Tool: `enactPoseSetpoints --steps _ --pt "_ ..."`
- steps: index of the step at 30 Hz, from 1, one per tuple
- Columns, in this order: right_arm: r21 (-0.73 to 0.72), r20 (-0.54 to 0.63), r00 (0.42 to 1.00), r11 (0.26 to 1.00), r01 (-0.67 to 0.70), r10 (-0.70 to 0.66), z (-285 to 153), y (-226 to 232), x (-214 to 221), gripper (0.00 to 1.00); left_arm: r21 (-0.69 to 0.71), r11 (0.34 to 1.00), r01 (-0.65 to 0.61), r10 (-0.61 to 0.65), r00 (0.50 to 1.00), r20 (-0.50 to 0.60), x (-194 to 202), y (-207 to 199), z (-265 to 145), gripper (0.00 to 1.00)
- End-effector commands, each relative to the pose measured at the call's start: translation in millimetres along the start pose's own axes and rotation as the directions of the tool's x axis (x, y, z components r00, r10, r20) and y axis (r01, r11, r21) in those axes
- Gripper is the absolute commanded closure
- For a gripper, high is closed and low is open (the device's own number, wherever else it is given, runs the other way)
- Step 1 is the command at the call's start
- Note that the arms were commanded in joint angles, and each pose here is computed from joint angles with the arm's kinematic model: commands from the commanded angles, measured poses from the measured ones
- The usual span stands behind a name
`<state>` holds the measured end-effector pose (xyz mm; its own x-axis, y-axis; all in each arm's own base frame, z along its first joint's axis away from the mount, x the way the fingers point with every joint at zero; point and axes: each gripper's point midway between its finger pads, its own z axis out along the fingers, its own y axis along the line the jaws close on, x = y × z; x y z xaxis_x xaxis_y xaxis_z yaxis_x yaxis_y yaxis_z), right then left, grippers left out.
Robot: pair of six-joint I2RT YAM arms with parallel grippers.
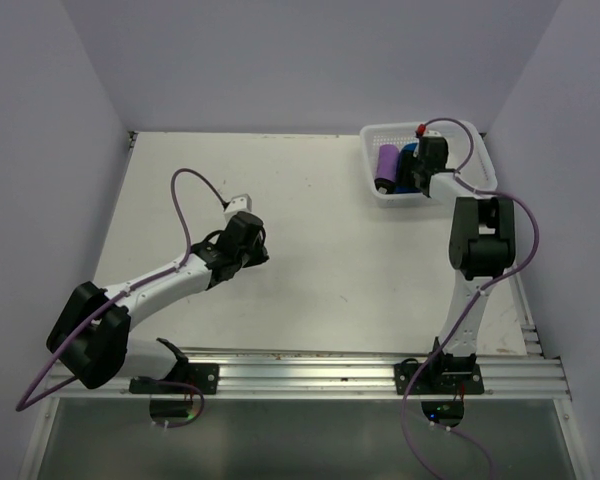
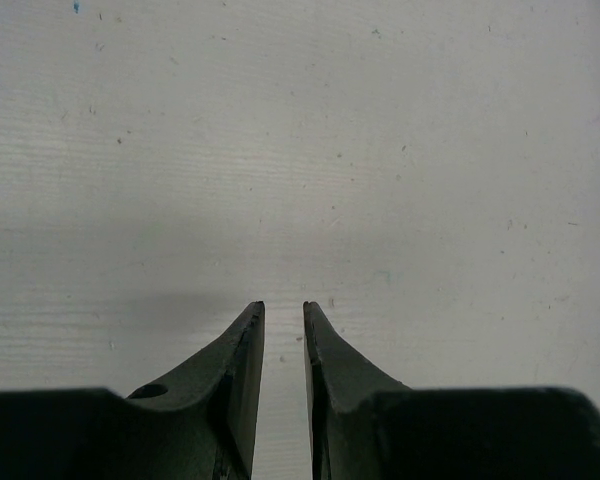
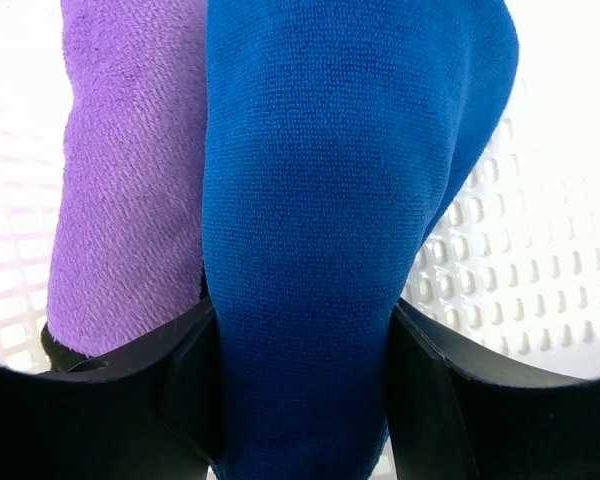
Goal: Roll the towels
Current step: Place the rolled towel into the container
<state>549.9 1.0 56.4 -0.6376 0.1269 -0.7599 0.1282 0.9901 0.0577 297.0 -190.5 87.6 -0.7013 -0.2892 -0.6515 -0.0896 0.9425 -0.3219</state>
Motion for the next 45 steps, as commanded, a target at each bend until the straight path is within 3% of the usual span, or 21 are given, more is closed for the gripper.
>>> enactPoseSetpoints --steps 1,11,25,28,31,35,38,39,41,44,45 --pt "0.023 0.109 0.994 1.0 -0.021 0.018 -34.0 -2.8 -51.4 0.42 0.053 0.998 0.013 -0.016 0.998 0.055 -21.1 -15.7 -4.0 0.74" --pt "0.011 0.18 0.983 0.999 -0.035 0.032 -56.6 -1.5 -72.5 0.31 0.061 0.998 0.032 -0.037 0.997 0.072 -26.2 -16.1 -12.4 0.75" --pt "-0.073 0.243 0.968 0.996 -0.043 0.059 -81.1 15.0 -86.0 0.28 0.061 0.998 0.012 -0.018 0.996 0.091 -35.9 -18.3 -19.7 0.74" --pt "-0.115 0.37 0.925 0.992 -0.043 0.083 -103.4 24.4 -101.8 0.22 0.066 0.998 0.0 -0.009 0.992 0.123 -45.6 -19.3 -27.9 0.74" --pt "-0.139 0.463 0.881 0.989 -0.041 0.101 -124.9 32.2 -109.5 0.01 0.07 0.998 -0.005 -0.006 0.988 0.155 -54.8 -18.7 -37.2 0.73" --pt "-0.172 0.581 0.809 0.985 0.008 0.095 -145.4 46.6 -108.1 0.01 0.073 0.997 -0.011 -0.002 0.985 0.172 -58.8 -16.8 -45.6 0.72" --pt "-0.17 0.725 0.687 0.978 0.122 0.041 -168.2 67.6 -102.4 0.01 0.075 0.997 -0.009 -0.005 0.983 0.182 -60.9 -15.2 -52.4 0.71" --pt "-0.113 0.803 0.596 0.975 0.191 -0.023 -182.2 69.9 -99.4 0.01 0.072 0.997 -0.008 -0.005 0.983 0.182 -61.4 -13.8 -54.4 0.71" --pt "-0.091 0.851 0.523 0.968 0.233 -0.046 -199.0 89.6 -91.8 0.01 0.073 0.997 -0.008 -0.006 0.982 0.189 -63.6 -13.2 -57.9 0.71" --pt "-0.165 0.817 0.576 0.953 0.255 -0.013 -217.7 114.0 -76.5 0.01 0.066 0.998 -0.009 -0.005 0.977 0.215 -71.2 -10.5 -68.1 0.71" --pt "-0.212 0.703 0.71 0.943 0.256 -0.035 -204.1 122.6 -55.8 0.01 0.06 0.998 -0.011 -0.003 0.974 0.228 -74.6 -7.9 -74.2 0.71"
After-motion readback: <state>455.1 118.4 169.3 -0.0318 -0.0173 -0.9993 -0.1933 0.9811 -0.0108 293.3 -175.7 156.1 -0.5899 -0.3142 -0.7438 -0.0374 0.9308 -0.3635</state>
